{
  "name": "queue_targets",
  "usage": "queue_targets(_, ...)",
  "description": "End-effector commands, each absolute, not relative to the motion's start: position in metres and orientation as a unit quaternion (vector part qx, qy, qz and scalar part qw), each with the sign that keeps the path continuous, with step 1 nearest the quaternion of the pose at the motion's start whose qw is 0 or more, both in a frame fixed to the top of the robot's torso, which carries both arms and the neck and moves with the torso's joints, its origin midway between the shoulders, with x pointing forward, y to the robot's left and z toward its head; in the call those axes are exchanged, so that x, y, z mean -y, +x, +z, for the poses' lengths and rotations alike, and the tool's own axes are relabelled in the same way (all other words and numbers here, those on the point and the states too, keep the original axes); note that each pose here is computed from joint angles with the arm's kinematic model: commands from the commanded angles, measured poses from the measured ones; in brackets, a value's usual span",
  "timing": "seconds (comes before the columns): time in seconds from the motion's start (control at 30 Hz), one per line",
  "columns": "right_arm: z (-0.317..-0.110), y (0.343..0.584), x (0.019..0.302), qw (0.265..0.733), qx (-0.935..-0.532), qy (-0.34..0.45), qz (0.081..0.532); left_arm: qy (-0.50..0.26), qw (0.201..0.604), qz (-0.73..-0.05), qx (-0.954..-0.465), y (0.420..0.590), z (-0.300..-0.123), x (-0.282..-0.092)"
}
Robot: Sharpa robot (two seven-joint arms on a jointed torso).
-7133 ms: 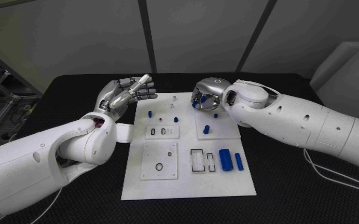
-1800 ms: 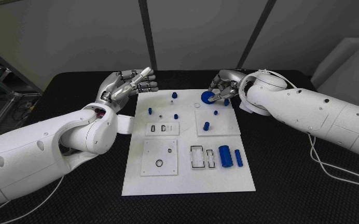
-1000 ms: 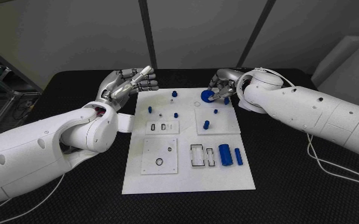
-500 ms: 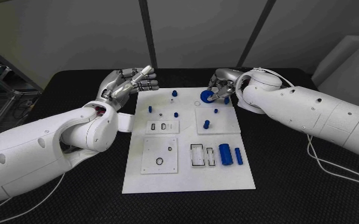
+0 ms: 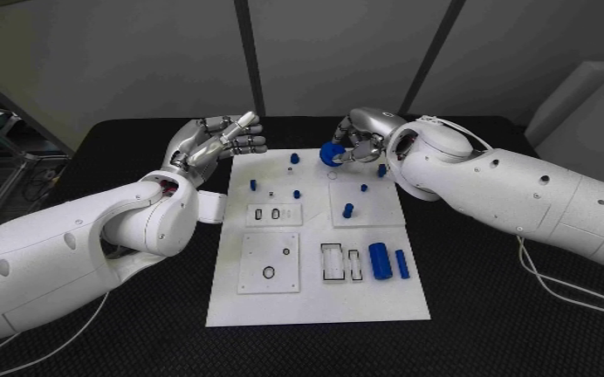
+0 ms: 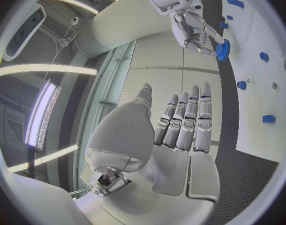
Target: Assemble the parts on the task board
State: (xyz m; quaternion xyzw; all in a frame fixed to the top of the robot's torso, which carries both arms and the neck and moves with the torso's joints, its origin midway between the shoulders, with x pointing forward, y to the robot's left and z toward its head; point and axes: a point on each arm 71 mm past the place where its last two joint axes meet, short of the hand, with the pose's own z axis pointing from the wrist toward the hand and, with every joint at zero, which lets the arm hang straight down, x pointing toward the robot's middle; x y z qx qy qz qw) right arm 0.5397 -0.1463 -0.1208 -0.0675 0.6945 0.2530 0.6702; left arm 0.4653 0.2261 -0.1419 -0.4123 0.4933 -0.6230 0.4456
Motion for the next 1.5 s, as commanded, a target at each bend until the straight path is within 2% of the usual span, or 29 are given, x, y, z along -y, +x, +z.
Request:
queue_targets(0.03, -0.110, 0.533, 0.131, 0.703, -0.658, -0.077, 0.257, -0.406, 0.445, -0.628, -0.493, 0.465, -0.140, -0.226)
queue_targets(0.33, -0.112, 0.529, 0.097, 0.704, -0.650, -0.098, 0.267, -0.406, 0.447, -0.627, -0.492, 0.466, -0.140, -0.226)
queue_targets(0.6, -0.127, 0.529, 0.072, 0.693, -0.660, -0.114, 0.267, -0.407, 0.449, -0.626, -0.491, 0.467, -0.140, -0.227)
queue_targets(1.17, -0.149, 0.532, 0.059, 0.669, -0.689, -0.132, 0.244, -0.407, 0.451, -0.626, -0.489, 0.468, -0.140, -0.227)
queue_targets(1.5, -0.152, 0.535, 0.057, 0.671, -0.687, -0.133, 0.245, -0.407, 0.451, -0.625, -0.489, 0.469, -0.139, -0.228)
